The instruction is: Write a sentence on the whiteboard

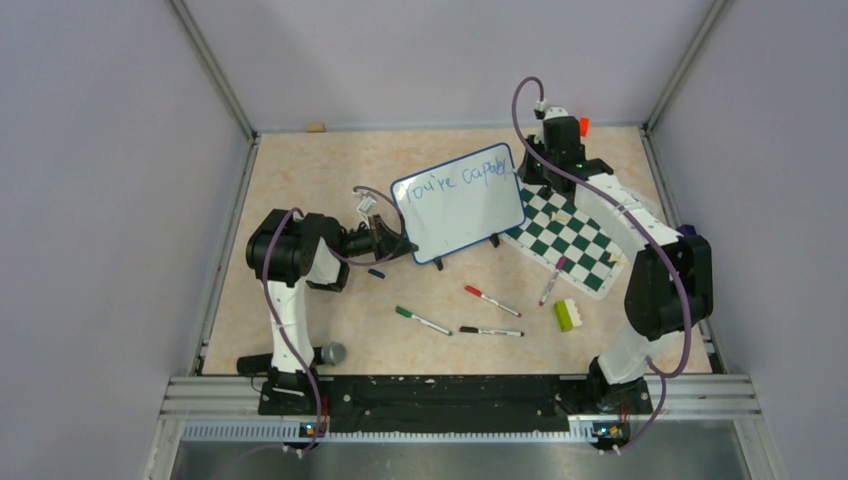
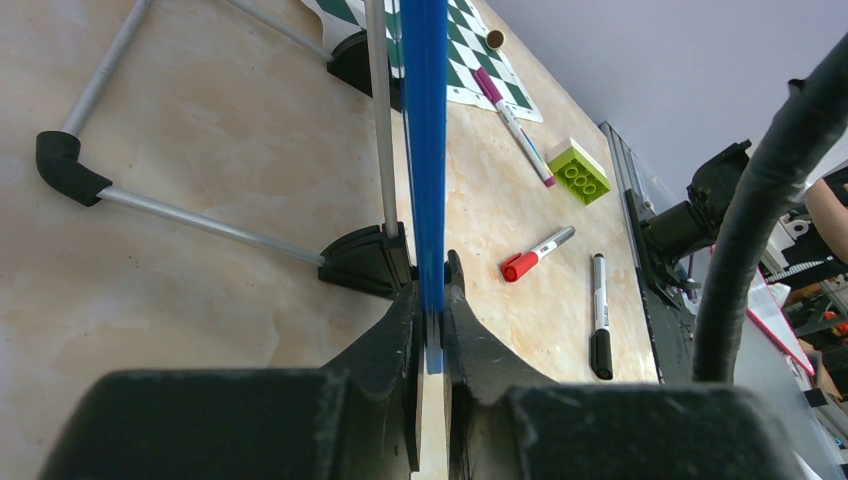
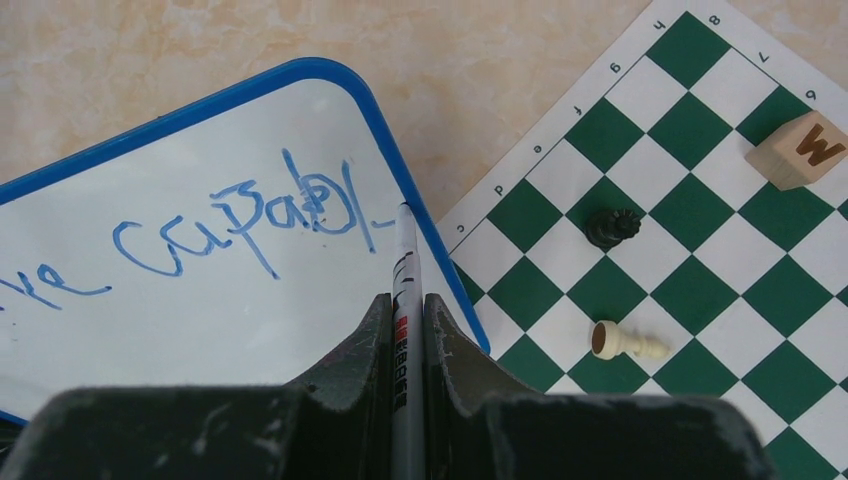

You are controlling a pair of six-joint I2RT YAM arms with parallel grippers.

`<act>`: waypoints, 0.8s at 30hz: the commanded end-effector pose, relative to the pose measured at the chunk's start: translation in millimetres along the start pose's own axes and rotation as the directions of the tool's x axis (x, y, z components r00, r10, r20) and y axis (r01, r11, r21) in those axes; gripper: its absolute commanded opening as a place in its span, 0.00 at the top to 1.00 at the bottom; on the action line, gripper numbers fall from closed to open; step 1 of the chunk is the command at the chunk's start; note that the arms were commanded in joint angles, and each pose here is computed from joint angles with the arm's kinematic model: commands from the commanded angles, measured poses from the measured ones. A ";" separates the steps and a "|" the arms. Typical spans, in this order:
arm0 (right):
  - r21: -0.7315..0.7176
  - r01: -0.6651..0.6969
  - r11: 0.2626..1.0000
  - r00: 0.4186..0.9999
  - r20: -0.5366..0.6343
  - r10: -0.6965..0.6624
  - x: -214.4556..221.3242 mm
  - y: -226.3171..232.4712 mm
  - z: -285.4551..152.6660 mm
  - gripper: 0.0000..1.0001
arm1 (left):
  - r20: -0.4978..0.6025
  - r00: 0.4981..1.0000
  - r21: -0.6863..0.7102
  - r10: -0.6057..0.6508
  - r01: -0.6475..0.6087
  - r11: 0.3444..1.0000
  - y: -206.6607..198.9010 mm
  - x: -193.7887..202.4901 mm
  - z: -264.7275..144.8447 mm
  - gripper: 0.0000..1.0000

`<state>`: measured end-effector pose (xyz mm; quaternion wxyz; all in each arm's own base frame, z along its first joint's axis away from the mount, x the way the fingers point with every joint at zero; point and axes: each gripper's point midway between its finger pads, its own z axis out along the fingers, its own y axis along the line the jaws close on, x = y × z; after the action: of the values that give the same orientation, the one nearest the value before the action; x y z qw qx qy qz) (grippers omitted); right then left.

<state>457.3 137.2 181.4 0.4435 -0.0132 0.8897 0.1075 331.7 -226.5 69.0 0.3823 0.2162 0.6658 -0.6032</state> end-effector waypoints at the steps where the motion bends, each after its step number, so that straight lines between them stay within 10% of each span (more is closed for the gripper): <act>1: -0.023 -0.012 1.000 0.995 0.100 0.014 -36.9 3.4 0.3 1.00 | 0.000 0.995 0.056 0.103 -0.103 0.993 -15.2 -8.2 -2.1 0.96; 24: -0.086 -0.005 0.996 1.000 0.006 0.005 -1.0 9.9 4.2 1.00 | 0.000 0.995 0.055 0.101 -0.101 0.993 -14.7 -7.9 -2.1 0.96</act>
<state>459.5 144.6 184.3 0.4443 -0.0233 0.8858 0.1316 331.6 -226.3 69.0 0.3820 0.2163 0.6658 -0.6033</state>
